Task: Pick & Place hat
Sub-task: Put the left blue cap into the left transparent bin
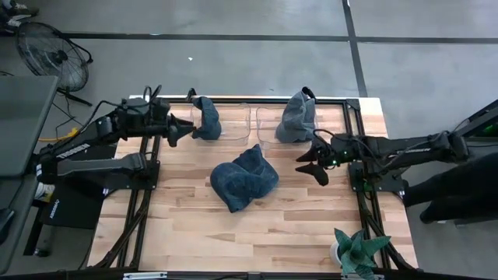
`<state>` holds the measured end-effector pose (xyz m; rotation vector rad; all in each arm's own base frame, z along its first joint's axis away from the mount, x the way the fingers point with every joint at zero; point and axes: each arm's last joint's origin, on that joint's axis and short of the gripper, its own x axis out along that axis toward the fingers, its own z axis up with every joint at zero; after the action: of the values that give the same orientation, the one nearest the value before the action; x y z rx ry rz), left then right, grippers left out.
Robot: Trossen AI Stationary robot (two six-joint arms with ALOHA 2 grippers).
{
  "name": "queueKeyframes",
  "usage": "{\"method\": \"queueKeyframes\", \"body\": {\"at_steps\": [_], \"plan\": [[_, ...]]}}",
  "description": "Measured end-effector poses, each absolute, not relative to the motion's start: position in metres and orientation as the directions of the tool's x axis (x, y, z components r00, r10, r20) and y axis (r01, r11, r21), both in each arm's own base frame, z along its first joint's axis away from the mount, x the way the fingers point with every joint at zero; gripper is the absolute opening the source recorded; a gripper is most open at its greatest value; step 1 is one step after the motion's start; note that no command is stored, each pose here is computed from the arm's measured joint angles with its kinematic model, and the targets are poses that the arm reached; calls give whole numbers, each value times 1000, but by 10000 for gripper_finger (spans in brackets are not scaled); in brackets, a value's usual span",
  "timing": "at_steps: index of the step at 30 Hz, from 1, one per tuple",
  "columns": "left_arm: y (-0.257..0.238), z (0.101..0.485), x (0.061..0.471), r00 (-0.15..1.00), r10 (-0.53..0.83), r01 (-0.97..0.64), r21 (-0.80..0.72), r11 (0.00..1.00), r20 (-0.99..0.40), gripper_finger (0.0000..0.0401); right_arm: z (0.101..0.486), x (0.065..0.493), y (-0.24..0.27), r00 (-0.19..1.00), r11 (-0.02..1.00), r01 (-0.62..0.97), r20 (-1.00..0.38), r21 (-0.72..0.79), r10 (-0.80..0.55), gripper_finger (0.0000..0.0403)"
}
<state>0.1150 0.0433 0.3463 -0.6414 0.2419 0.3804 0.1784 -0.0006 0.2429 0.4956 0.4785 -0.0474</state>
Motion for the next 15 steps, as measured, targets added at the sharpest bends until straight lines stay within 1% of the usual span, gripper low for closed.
{"method": "queueKeyframes", "body": {"at_steps": [2, 4, 8, 11, 15], "plan": [[38, 346, 118, 910, 240, -394, -528, 752, -338, 156, 242, 183, 3, 897, 850, 192, -439, 491, 51, 209], [33, 345, 120, 916, 211, -372, -518, 770, -342, 156, 241, 191, 10, 905, 828, 193, -421, 527, 57, 209], [23, 343, 123, 924, 166, -329, -496, 804, -344, 156, 230, 212, 24, 911, 806, 200, -408, 557, 55, 209], [16, 333, 127, 919, 141, -318, -478, 819, -370, 156, 216, 229, 33, 906, 777, 223, -419, 589, 57, 209], [8, 313, 131, 898, 115, -320, -451, 833, -425, 156, 199, 249, 42, 918, 713, 267, -397, 649, 18, 209]]}}
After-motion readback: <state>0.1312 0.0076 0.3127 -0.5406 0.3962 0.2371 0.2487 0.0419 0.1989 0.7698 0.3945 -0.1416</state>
